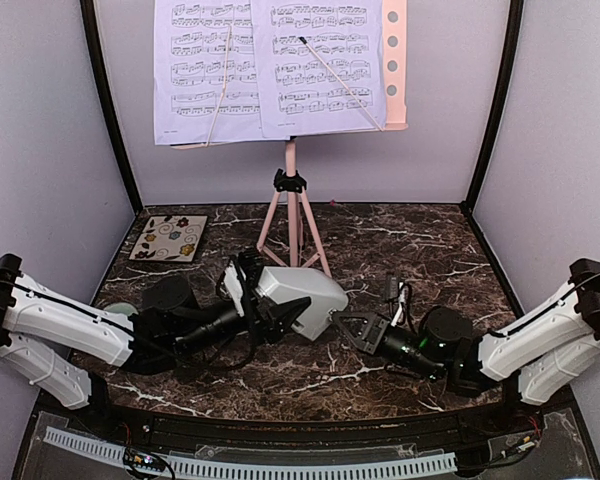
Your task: Set up the instrument practice props
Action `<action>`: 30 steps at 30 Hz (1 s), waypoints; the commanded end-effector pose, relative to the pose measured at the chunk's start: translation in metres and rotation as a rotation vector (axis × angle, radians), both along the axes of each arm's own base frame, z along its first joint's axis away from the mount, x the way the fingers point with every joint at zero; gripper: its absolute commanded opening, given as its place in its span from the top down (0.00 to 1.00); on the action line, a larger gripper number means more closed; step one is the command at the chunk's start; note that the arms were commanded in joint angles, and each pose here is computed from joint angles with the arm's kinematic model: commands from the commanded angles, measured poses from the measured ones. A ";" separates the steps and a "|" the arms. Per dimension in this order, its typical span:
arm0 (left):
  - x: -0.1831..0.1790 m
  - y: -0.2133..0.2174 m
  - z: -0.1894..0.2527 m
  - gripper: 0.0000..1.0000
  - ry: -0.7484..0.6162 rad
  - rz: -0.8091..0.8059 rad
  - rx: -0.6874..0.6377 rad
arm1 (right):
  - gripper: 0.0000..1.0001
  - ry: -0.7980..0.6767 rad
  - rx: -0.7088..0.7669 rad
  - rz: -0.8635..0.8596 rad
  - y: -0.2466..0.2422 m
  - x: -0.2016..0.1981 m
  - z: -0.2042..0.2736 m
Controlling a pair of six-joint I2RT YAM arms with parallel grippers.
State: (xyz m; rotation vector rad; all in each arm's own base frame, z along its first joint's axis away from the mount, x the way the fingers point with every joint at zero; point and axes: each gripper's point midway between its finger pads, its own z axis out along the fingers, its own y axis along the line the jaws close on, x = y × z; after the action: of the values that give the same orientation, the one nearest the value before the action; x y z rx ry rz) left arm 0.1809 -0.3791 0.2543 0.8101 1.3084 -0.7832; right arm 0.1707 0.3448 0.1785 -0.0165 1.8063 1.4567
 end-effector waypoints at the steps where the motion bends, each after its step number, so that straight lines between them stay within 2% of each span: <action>1: 0.008 -0.005 0.011 0.84 0.084 0.060 -0.019 | 0.97 0.027 -0.011 -0.198 -0.024 0.039 -0.006; 2: 0.012 -0.007 0.005 0.84 0.115 0.074 -0.002 | 0.91 0.029 -0.034 -0.185 -0.023 0.037 -0.011; 4: 0.017 -0.014 -0.006 0.84 0.165 0.093 0.040 | 0.73 0.035 -0.089 -0.143 -0.022 0.030 -0.024; 5: 0.019 -0.017 -0.013 0.84 0.191 0.102 0.057 | 0.58 0.036 -0.098 -0.127 -0.022 0.027 -0.026; 7: 0.022 -0.021 -0.024 0.84 0.225 0.112 0.078 | 0.38 0.026 -0.109 -0.093 -0.025 0.020 -0.029; 8: 0.024 -0.023 -0.028 0.84 0.241 0.120 0.080 | 0.25 0.022 -0.120 -0.085 -0.027 0.017 -0.031; 10: 0.028 -0.027 -0.034 0.84 0.266 0.131 0.079 | 0.12 0.016 -0.145 -0.083 -0.032 0.015 -0.033; 17: 0.037 -0.047 -0.058 0.83 0.333 0.151 0.131 | 0.01 -0.019 -0.279 -0.168 -0.058 0.022 -0.027; 23: 0.041 -0.059 -0.069 0.77 0.386 0.154 0.186 | 0.00 -0.065 -0.412 -0.234 -0.072 0.032 0.003; 25: 0.039 -0.063 -0.071 0.69 0.401 0.138 0.195 | 0.00 -0.095 -0.421 -0.226 -0.073 0.033 0.015; 30: 0.031 -0.071 -0.073 0.39 0.420 0.069 0.228 | 0.00 -0.129 -0.431 -0.230 -0.073 0.037 0.036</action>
State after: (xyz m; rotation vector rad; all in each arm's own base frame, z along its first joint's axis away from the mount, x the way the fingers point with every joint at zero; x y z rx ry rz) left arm 0.2137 -0.4328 0.1404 0.8213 1.8919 -0.6604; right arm 0.2021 0.2779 0.2105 -0.0670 1.8968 0.9722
